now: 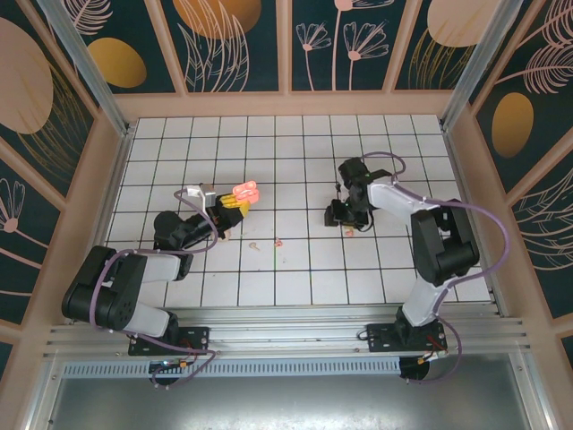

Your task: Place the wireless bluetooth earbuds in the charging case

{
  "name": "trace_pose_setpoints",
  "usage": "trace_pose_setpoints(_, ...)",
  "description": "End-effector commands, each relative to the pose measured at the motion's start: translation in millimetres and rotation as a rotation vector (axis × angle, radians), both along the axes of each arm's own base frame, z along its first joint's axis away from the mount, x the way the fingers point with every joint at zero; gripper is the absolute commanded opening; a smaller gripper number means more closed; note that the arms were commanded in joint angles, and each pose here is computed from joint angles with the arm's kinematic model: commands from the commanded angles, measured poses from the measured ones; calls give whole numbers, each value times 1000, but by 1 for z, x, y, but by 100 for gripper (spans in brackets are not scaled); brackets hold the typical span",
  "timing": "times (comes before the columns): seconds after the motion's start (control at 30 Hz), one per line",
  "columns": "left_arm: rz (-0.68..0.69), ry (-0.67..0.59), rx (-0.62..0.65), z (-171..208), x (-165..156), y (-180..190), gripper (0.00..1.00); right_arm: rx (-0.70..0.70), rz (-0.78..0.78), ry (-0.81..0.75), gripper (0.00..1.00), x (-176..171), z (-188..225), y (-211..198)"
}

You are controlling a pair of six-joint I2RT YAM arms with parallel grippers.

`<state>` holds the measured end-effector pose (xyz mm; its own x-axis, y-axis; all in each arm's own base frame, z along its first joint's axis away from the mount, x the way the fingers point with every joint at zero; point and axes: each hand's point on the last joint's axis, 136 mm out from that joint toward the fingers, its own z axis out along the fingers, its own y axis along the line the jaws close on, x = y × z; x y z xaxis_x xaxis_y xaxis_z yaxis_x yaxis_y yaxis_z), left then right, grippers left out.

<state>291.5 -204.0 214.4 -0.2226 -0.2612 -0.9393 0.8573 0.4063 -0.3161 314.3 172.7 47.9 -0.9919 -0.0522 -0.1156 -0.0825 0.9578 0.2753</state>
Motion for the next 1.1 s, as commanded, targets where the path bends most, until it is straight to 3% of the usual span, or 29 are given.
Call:
trace_pose_setpoints(0.0,1,-70,6,14,2,0,5,-33,67,-51,53,19,-1,-1)
trace_pose_setpoints(0.23,5,-64,10,13,5,0,5,-44,108,-15,54,31,-21,0)
trace_pose_setpoints(0.63,13,-61,54,8,8,-1,6,-155,138,85,54,-9,-31,-29)
trace_pose_setpoints(1.07,3,-54,57,8,7,-2,6,-150,102,139,52,-41,-23,-37)
